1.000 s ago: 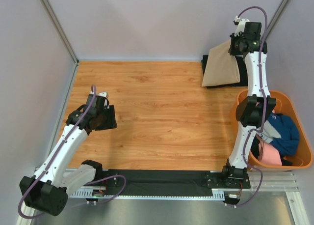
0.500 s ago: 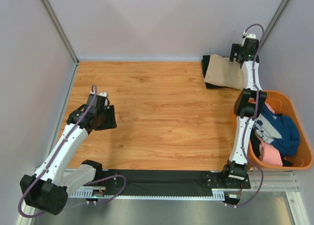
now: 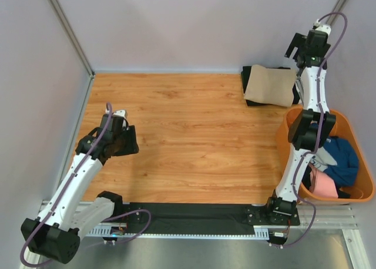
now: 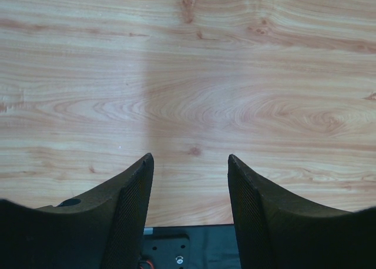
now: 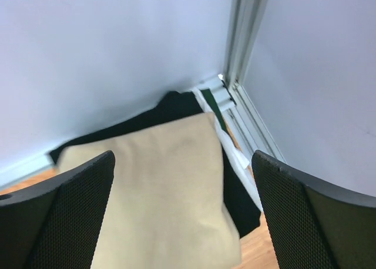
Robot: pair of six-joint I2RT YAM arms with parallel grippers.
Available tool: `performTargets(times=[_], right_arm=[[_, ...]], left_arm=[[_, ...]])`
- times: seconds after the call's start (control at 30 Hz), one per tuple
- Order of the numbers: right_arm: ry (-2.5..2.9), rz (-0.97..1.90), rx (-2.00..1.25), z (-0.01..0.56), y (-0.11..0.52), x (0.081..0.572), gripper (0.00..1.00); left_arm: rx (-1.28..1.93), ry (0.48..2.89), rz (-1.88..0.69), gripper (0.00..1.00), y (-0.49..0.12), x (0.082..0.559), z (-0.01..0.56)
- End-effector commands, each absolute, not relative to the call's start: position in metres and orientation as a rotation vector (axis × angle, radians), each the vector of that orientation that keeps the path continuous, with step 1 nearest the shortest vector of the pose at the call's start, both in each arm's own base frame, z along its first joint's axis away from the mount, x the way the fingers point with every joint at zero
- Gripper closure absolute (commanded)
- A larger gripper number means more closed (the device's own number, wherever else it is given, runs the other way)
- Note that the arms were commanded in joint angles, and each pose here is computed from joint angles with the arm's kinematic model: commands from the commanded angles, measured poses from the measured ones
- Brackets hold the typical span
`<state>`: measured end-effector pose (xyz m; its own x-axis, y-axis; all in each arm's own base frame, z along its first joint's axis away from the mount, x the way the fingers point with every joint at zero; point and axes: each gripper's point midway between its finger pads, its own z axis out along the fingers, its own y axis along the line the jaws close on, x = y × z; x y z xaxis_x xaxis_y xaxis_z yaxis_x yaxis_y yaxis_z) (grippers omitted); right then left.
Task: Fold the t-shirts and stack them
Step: Reset both grippers
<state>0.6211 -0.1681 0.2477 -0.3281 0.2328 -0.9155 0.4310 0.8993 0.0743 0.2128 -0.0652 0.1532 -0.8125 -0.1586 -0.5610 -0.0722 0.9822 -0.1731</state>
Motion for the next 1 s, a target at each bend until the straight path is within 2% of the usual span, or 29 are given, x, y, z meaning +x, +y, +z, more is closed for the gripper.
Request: performTargets(times=[0.0,0.13,0.17,0.23,0.3,0.4,0.43,0.47,0.5,0.57,0.63,0.7,0.73,0.97], right_arm=[[1.921,-0.077,0.491,0.282,-0.133,0.602,0.0],[2.012,0.078,0.491,0.268,-0.083,0.584,0.03],[2.003,0.09,0.464,0.281,-0.07,0.576,0.03],[2.074,0.123,0.395,0.263,-0.029,0.562,0.03],[2.078,0.152,0.324,0.277,0.006,0.541,0.03],[2.134,0.22,0.201,0.27,0.073,0.498,0.03],[2.194,0.229,0.186,0.247,0.085,0.481,0.03],[2.165,0.251,0.173,0.26,0.094,0.465,0.03],[2.178,0.295,0.129,0.258,0.117,0.45,0.03],[2.193,0.305,0.097,0.248,0.129,0.416,0.04],[2.162,0.368,0.08,0.257,0.145,0.384,0.03],[2.202,0.394,0.069,0.237,0.15,0.356,0.03],[2.159,0.429,0.089,0.251,0.148,0.341,0.02],[2.159,0.432,0.185,0.22,0.117,0.274,0.01]], left_arm=[[-0.134,2.479,-0.207,0.4,-0.067,0.217,0.16],[-0.128,2.461,-0.22,0.4,-0.068,0.216,0.164],[-0.125,2.446,-0.226,0.39,-0.068,0.216,0.167],[-0.123,2.435,-0.236,0.39,-0.069,0.216,0.169],[-0.115,2.425,-0.241,0.37,-0.069,0.215,0.171],[-0.098,2.405,-0.271,0.29,-0.072,0.213,0.176],[-0.092,2.399,-0.278,0.27,-0.073,0.213,0.177],[-0.089,2.387,-0.281,0.2,-0.072,0.213,0.18],[-0.092,2.376,-0.283,0.16,-0.072,0.213,0.181],[-0.094,2.358,-0.281,0.11,-0.071,0.212,0.184],[-0.099,2.351,-0.277,0.11,-0.07,0.212,0.185],[-0.103,2.345,-0.274,0.12,-0.069,0.211,0.186],[-0.106,2.344,-0.27,0.13,-0.068,0.211,0.186],[-0.139,2.328,-0.237,0.14,-0.062,0.213,0.186]])
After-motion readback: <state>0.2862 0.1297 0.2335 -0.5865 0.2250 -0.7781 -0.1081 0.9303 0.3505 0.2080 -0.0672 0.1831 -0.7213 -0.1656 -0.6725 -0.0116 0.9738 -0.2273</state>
